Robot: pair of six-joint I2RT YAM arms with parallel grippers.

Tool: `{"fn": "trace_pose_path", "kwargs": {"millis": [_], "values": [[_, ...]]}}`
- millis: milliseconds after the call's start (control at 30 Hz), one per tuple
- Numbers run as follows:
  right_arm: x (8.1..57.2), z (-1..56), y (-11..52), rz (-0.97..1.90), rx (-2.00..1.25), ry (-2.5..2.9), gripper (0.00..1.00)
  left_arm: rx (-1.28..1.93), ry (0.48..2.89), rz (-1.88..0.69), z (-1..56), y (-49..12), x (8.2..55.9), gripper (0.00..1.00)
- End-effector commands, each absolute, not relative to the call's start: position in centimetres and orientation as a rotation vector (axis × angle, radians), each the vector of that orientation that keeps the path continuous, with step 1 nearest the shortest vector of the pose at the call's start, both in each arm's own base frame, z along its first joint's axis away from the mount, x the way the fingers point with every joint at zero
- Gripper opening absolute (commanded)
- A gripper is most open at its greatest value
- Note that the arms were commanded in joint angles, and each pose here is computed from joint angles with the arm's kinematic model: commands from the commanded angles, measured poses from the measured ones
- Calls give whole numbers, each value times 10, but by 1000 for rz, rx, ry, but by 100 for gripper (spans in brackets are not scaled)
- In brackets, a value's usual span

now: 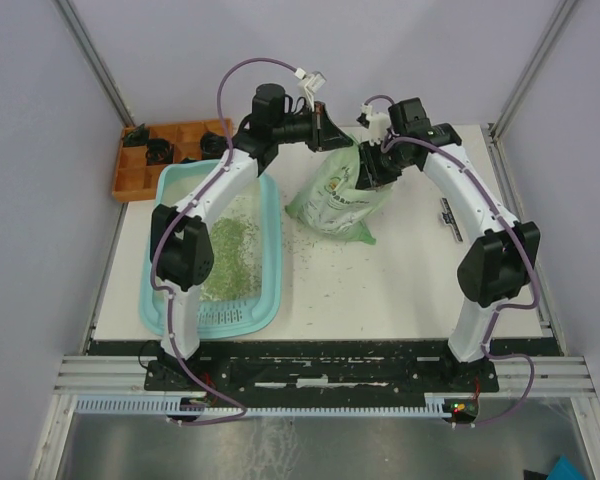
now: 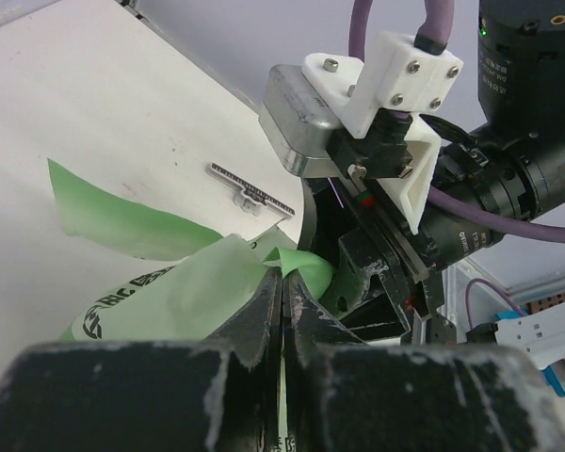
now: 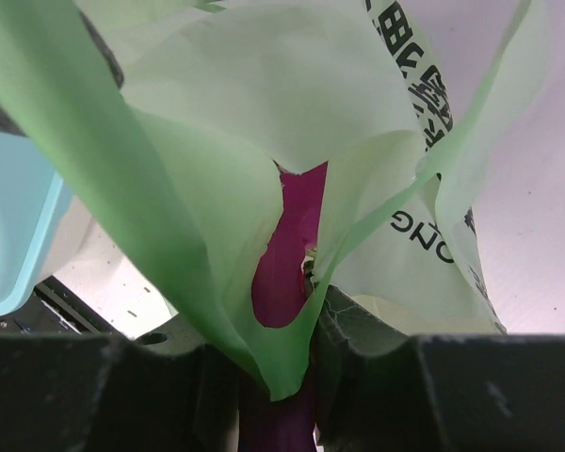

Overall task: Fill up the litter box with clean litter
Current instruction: 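Scoop the cat litter from the cat litter bag.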

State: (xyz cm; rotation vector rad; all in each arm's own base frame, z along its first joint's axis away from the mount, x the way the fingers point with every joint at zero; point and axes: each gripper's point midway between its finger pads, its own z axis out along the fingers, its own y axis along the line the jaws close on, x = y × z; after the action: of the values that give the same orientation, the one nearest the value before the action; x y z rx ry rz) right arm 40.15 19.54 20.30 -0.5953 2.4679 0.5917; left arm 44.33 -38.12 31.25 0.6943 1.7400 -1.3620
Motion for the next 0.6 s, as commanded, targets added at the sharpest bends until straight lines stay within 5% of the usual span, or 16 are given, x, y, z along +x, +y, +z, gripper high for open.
{"fn": "trace_pose_path", "kwargs": {"millis": [0, 567], "values": [[394, 133, 173, 401, -628, 2661, 2, 775, 1447, -1378, 401, -386, 422, 3], [374, 51, 181, 482, -610, 2823, 2, 744, 1484, -1367, 387, -384, 424, 3]]}}
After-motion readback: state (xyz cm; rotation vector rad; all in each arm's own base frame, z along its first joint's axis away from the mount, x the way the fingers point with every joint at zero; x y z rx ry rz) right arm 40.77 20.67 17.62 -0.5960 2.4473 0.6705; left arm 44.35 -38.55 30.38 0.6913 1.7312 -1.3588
